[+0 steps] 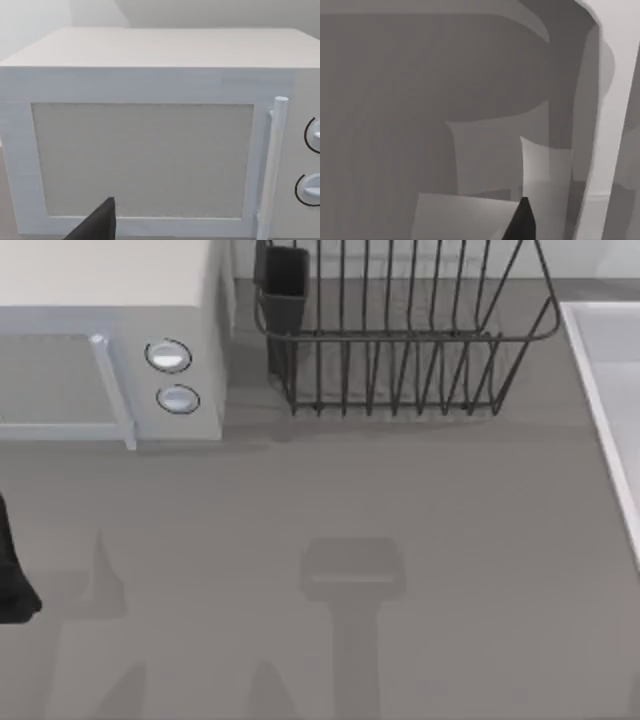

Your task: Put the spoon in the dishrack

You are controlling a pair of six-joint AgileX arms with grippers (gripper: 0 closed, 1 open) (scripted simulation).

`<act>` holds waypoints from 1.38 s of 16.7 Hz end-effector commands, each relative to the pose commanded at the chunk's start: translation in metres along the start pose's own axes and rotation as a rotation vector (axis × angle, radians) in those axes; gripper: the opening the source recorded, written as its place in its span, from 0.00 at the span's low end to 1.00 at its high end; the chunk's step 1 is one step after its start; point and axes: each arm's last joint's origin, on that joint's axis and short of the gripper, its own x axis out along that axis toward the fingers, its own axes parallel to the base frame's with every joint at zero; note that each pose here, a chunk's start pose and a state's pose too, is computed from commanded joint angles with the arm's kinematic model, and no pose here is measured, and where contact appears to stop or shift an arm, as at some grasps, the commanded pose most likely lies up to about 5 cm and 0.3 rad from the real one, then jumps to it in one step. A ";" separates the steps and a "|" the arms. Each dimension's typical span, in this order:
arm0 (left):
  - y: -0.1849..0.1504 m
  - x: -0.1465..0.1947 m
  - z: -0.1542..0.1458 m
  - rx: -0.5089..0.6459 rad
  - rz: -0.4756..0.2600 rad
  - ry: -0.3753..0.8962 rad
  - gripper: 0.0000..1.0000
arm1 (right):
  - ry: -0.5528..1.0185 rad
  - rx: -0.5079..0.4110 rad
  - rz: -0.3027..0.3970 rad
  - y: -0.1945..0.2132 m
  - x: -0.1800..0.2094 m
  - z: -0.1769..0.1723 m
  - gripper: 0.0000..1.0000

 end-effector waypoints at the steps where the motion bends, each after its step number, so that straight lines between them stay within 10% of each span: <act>1: 0.000 0.000 0.000 0.000 0.000 0.000 1.00 | -0.002 -0.002 0.000 -0.002 -0.007 0.005 0.00; 13: 0.000 0.000 0.000 0.000 0.000 0.000 1.00 | 0.016 0.002 0.006 0.000 -0.180 0.013 0.00; 23: 0.000 0.000 0.000 0.000 0.000 0.000 1.00 | -0.044 -0.028 -0.069 0.012 -0.193 0.023 0.00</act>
